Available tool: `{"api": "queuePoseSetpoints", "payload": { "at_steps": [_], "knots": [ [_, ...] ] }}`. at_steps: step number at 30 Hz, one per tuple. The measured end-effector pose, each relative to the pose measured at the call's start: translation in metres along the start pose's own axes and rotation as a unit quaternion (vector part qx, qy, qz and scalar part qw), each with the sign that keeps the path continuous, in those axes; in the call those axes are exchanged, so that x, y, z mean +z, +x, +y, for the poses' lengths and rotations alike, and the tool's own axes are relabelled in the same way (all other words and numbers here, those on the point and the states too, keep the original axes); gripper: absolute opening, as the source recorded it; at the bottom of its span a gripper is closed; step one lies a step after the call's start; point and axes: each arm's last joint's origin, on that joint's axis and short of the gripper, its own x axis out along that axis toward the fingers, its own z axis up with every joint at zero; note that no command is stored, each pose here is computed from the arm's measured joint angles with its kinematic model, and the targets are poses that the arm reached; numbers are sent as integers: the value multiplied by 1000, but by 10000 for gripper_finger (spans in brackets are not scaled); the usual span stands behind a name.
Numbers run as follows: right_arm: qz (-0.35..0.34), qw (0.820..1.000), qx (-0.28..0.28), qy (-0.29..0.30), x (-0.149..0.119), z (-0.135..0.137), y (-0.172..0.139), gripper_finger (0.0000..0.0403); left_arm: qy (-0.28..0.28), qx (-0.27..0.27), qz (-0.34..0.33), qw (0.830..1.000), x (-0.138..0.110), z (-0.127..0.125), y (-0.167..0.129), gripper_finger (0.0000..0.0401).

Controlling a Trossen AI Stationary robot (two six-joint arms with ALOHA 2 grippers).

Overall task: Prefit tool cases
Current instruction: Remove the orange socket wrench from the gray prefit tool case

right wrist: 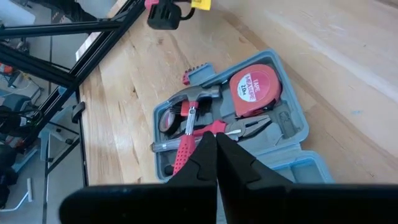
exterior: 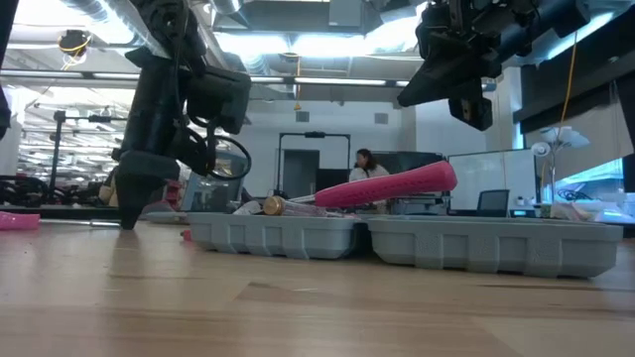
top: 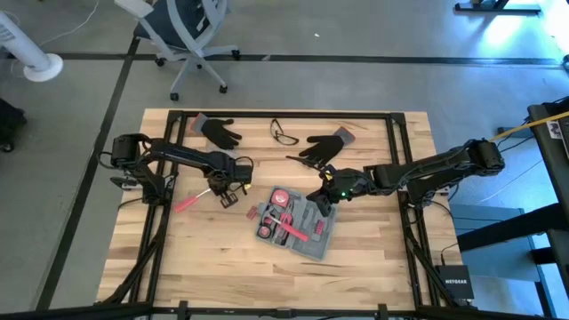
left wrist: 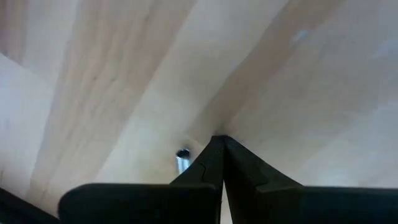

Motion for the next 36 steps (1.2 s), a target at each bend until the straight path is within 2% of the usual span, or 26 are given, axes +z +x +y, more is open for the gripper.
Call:
{"api": "queuePoseSetpoints", "payload": {
  "at_steps": [5, 19, 36],
  "knots": [
    [0, 1000, 0, 0, 0, 0, 0, 1, 6, -1, 10, 1000, -3, -1, 1, 0],
    [0, 1000, 0, 0, 0, 0, 0, 1, -19, -5, 31, 999, -1, 18, 9, 0],
    [0, 1000, 0, 0, 0, 0, 0, 1, -21, -8, 30, 999, 8, 36, 12, 0]
  ]
}}
